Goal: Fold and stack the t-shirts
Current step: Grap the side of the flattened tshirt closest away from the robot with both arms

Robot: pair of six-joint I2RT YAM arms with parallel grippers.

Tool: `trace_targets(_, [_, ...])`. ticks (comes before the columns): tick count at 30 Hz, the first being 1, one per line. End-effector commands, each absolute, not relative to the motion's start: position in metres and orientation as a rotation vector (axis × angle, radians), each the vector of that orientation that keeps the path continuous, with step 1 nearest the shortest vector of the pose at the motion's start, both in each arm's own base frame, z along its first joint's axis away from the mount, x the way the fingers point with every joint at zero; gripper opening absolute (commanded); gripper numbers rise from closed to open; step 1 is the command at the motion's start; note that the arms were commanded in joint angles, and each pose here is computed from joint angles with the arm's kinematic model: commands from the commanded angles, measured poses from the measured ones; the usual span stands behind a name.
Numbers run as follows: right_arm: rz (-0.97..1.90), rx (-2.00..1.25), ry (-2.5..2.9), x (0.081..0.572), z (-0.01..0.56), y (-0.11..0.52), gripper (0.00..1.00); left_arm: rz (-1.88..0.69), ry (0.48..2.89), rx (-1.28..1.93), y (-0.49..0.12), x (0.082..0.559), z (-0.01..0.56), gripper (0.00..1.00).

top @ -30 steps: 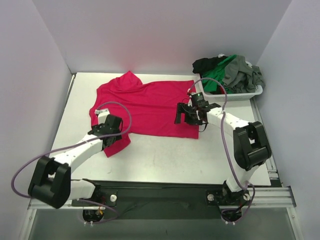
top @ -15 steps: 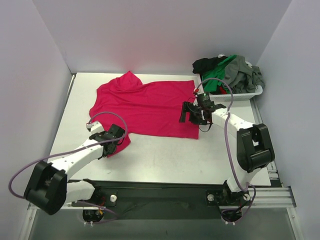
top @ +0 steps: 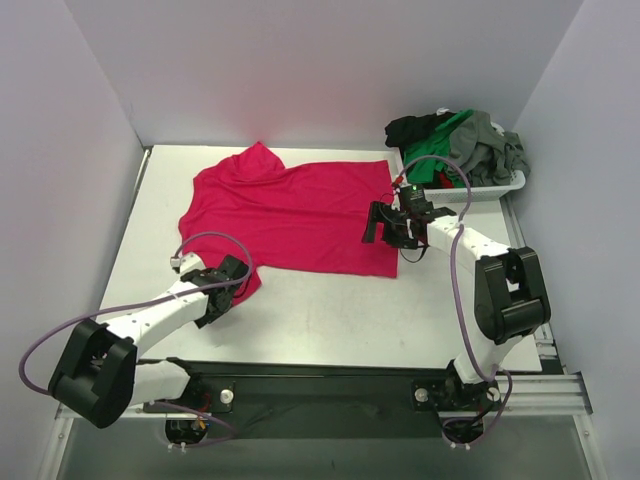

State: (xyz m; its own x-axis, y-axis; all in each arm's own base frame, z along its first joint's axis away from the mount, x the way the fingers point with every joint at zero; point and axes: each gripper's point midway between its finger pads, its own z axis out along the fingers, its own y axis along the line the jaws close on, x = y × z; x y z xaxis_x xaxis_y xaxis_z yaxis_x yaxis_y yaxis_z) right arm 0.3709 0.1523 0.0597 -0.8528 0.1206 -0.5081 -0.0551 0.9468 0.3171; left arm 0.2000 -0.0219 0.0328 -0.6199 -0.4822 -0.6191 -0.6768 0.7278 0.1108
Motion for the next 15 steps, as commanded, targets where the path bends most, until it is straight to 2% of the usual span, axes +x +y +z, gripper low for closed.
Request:
trace_targets(1, [0.458,0.053,2.544,0.373,0.065,0.153,0.88,0.338,2.348,-0.883,-0.035,0.210,0.033,0.55])
trace_targets(10, [0.457,0.059,2.547,0.372,0.064,0.151,0.88,0.294,2.395,-0.841,-0.043,0.212,0.021,0.50])
trace_targets(15, [0.457,0.066,2.548,0.371,0.063,0.150,0.87,0.275,2.418,-0.865,-0.043,0.206,0.012,0.42])
